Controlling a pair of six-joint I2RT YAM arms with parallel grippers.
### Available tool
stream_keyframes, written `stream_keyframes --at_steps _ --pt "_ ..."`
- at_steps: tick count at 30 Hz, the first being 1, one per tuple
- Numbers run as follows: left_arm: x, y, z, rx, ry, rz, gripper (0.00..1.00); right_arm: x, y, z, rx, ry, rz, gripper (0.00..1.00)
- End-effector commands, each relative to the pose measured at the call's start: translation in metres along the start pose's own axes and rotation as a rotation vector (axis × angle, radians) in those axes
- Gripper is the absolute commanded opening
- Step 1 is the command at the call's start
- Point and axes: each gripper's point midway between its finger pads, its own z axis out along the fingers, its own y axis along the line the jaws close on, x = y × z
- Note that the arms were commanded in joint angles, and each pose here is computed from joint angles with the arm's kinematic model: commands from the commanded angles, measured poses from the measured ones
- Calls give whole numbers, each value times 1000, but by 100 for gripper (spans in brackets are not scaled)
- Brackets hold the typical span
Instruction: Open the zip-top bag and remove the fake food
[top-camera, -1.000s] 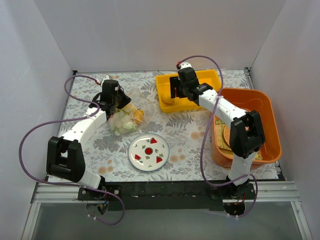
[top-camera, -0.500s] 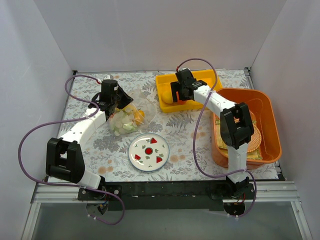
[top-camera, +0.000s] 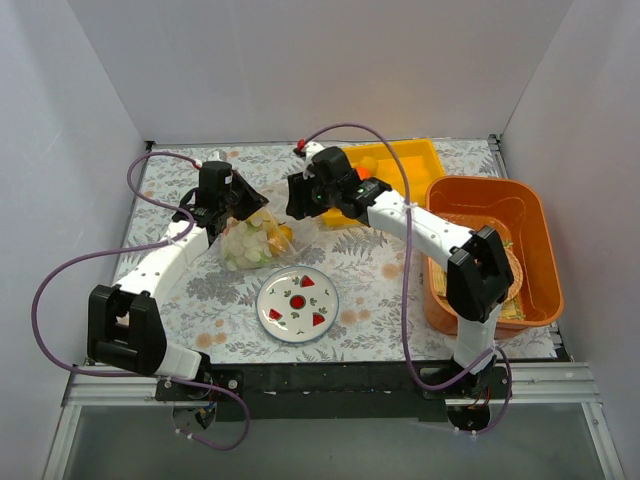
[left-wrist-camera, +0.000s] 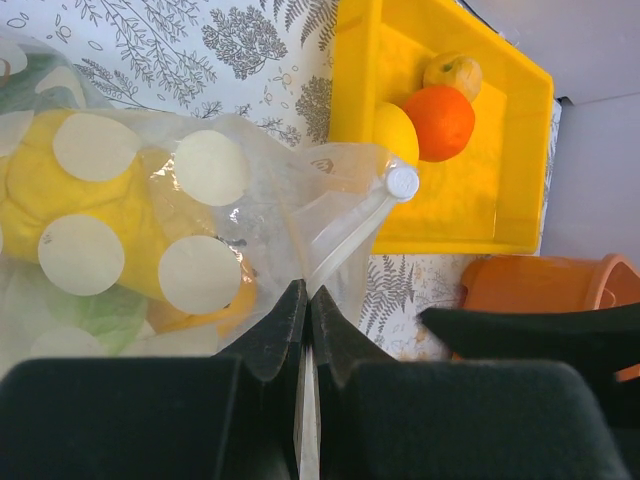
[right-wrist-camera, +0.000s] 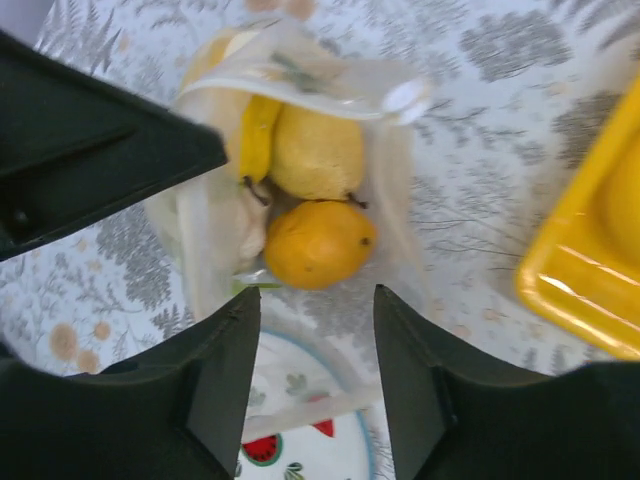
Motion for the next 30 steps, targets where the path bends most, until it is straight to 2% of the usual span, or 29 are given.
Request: stream_keyframes --at_steps 1,5,9,16,22,26,29,30 --pt "-3 -14 -16 60 -18 10 0 29 28 33 -115 79 58 52" --pt "-2 -17 -16 67 -15 15 0 51 31 50 -121 129 95 54" --pt "0 -17 -16 68 -8 11 0 64 29 63 -122 140 139 66" --pt "7 -22 -13 78 8 19 0 85 23 78 -112 133 240 75" --pt "9 -23 -11 76 11 28 0 100 16 93 -86 154 297 78" --pt "12 -22 -8 72 20 31 0 94 15 98 -84 103 316 78" --pt "12 -19 -8 64 18 30 0 91 14 100 -88 73 332 75" --pt "12 -19 -7 60 16 32 0 89 14 100 -92 64 341 69"
